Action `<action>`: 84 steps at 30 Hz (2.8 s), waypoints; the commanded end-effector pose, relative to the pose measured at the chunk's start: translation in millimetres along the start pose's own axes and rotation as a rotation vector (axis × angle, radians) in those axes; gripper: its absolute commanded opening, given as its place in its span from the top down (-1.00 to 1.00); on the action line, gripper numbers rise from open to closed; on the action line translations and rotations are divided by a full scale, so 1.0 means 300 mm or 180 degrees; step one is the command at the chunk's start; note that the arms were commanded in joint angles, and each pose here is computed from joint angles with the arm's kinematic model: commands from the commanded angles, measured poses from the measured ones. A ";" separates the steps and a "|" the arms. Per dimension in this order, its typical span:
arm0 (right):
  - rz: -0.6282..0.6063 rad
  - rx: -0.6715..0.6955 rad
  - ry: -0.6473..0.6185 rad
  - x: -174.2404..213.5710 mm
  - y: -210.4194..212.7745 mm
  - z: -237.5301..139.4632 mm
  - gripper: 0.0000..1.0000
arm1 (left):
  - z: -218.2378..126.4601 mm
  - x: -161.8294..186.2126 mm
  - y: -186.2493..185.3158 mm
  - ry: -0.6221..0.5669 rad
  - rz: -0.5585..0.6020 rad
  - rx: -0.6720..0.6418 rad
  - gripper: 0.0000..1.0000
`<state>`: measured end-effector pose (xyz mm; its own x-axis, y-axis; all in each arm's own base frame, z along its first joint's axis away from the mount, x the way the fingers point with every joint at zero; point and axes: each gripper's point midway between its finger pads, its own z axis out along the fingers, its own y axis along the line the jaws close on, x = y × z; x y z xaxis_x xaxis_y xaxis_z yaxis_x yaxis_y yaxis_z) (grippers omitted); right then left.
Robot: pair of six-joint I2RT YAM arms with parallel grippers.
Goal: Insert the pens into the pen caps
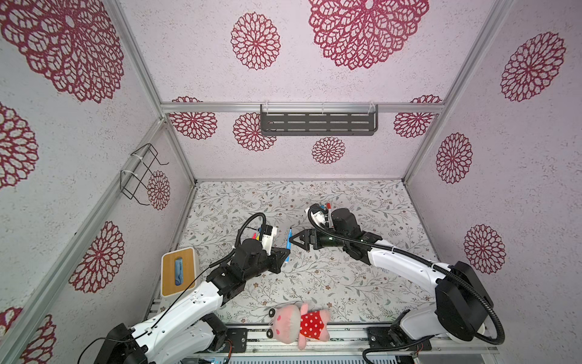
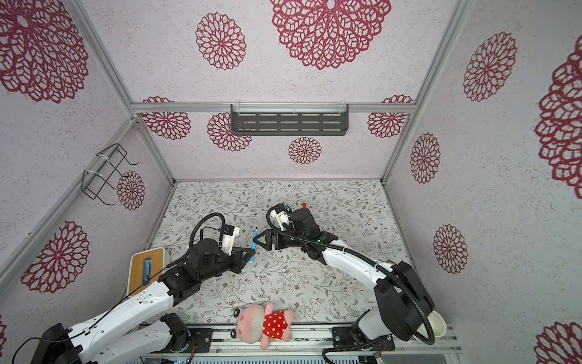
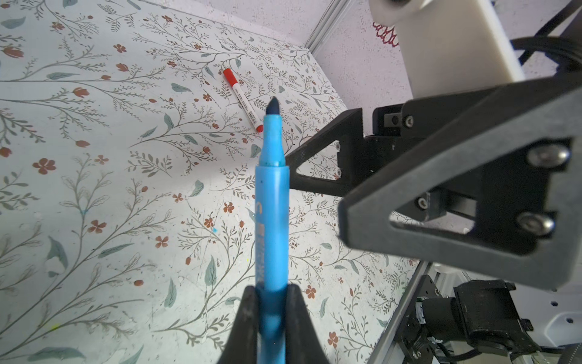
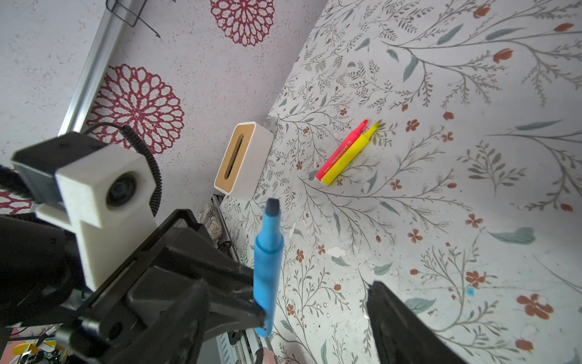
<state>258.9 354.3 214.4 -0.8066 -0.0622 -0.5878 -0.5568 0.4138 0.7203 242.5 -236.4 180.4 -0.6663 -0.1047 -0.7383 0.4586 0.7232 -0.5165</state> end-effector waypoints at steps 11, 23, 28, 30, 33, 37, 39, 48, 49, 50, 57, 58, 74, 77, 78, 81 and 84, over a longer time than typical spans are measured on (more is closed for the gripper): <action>-0.0056 -0.0345 -0.0059 -0.024 0.097 0.049 -0.20 | 0.004 -0.013 -0.020 -0.0107 -0.0011 0.0070 0.86; 0.0012 -0.0408 -0.0041 -0.014 0.096 0.076 0.25 | 0.010 -0.013 -0.030 -0.0110 -0.0009 0.0095 0.87; 0.0023 -0.0417 -0.0014 -0.007 0.096 0.085 0.49 | 0.013 -0.010 -0.029 -0.0101 -0.0010 0.0092 0.87; 0.0031 -0.0413 -0.0009 -0.004 0.096 0.086 0.61 | 0.011 -0.009 -0.030 -0.0101 -0.0011 0.0096 0.81; 0.0025 -0.0408 -0.0011 -0.004 0.094 0.086 0.69 | 0.006 -0.007 -0.021 -0.0107 0.0014 0.0054 0.47; 0.0013 -0.0415 -0.0028 -0.008 0.101 0.079 0.78 | -0.007 -0.006 -0.020 -0.0117 0.0098 0.0052 -0.09; -0.0004 -0.0420 -0.0042 -0.011 0.106 0.075 0.80 | -0.011 -0.007 -0.024 -0.0116 0.0127 0.0066 -0.15; -0.0040 -0.0459 -0.0060 -0.017 0.122 0.065 0.83 | 0.014 0.039 -0.062 0.0100 0.0059 0.0332 -0.12; -0.0039 -0.0461 -0.0055 -0.016 0.121 0.066 0.83 | 0.020 0.040 -0.065 0.0115 0.0045 0.0346 -0.10; -0.0038 -0.0461 -0.0042 -0.013 0.120 0.067 0.83 | 0.024 0.042 -0.064 0.0126 0.0029 0.0348 -0.07; -0.0091 -0.0484 -0.0004 -0.007 0.134 0.062 0.82 | 0.029 0.032 -0.069 0.0091 0.0006 0.0387 0.07; -0.0097 -0.0481 0.0000 -0.008 0.135 0.061 0.81 | 0.029 0.030 -0.070 0.0091 0.0000 0.0392 0.11; -0.0160 -0.0535 0.0046 0.003 0.164 0.073 0.82 | 0.026 0.028 -0.064 0.0124 -0.0073 0.0468 0.33; -0.0160 -0.0540 0.0041 0.001 0.166 0.074 0.83 | 0.027 0.032 -0.064 0.0139 -0.0078 0.0479 0.26; -0.0166 -0.0544 0.0030 -0.002 0.167 0.074 0.82 | 0.026 0.033 -0.065 0.0142 -0.0080 0.0486 0.24; -0.0169 -0.0562 0.0009 -0.007 0.172 0.074 0.83 | 0.028 0.036 -0.064 0.0156 -0.0088 0.0491 0.25; -0.0173 -0.0593 -0.0010 -0.012 0.180 0.074 0.83 | 0.031 0.040 -0.062 0.0165 -0.0099 0.0497 0.33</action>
<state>236.3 388.6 207.3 -0.8296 -0.1080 -0.5479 -0.5510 0.3177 0.7717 231.0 -253.9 172.7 -0.7179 -0.0789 -0.6917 0.5015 0.6305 -0.5924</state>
